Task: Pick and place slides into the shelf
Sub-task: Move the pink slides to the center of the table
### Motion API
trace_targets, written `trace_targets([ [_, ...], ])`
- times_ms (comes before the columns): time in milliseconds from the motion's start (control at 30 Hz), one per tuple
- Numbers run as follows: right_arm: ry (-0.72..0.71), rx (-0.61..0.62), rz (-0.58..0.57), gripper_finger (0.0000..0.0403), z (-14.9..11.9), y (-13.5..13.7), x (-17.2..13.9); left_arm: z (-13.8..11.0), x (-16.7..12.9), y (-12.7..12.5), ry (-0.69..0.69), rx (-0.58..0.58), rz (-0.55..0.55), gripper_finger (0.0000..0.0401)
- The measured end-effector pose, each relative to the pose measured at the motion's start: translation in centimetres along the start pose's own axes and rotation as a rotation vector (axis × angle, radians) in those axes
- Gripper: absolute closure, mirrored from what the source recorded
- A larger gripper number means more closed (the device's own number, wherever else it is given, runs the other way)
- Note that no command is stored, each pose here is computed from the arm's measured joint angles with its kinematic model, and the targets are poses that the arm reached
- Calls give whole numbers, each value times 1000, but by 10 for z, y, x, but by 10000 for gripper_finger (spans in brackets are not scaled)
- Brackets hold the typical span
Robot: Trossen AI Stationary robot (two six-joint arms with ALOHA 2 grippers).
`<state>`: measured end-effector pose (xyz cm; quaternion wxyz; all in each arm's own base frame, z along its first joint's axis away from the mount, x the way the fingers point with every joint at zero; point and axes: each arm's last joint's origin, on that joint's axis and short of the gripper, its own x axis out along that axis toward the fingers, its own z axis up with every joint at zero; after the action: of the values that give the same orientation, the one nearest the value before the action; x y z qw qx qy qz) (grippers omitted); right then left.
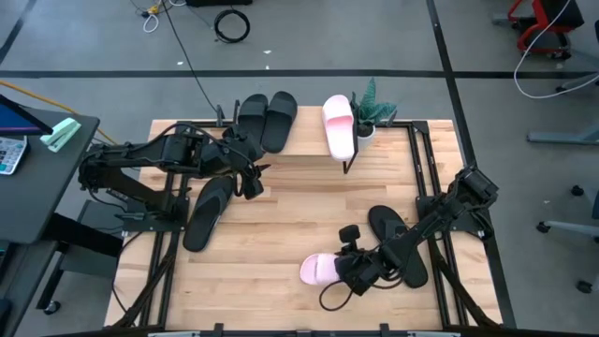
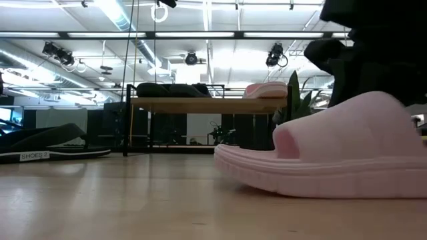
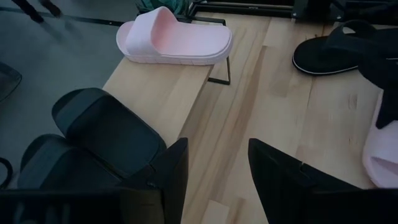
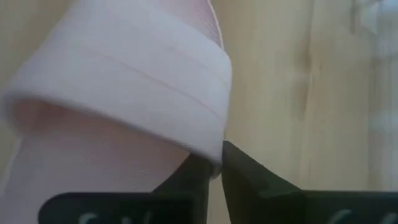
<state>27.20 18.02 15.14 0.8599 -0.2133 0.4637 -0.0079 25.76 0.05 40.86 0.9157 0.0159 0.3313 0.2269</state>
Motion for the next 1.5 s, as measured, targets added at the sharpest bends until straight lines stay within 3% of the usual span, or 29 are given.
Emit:
trace_targets([
  [133,-10,19,1,360,2,-2,1,0,0,0,0,0,0,229],
  [333,-34,196,-35,391,6,-11,6,0,0,0,0,-1,0,229],
  [567,-105,324,-178,394,9,-21,-7,3,4,-3,-17,-8,-2,229],
  [700,-161,433,-324,394,7,-39,-32,6,17,-9,-18,87,2,229],
  [767,-193,476,-412,395,4,-52,-49,9,27,-12,-25,112,5,229],
  [900,-293,627,-545,395,-5,-79,-85,18,54,-17,-66,-19,22,229],
  [1133,-438,739,-791,395,-17,-127,-126,25,118,-12,-69,135,101,229],
  [1300,-462,796,-1050,395,-26,-164,-138,27,162,5,-84,176,154,229],
  [1500,-367,869,-1230,395,-38,-204,-135,37,200,34,-240,103,62,229],
])
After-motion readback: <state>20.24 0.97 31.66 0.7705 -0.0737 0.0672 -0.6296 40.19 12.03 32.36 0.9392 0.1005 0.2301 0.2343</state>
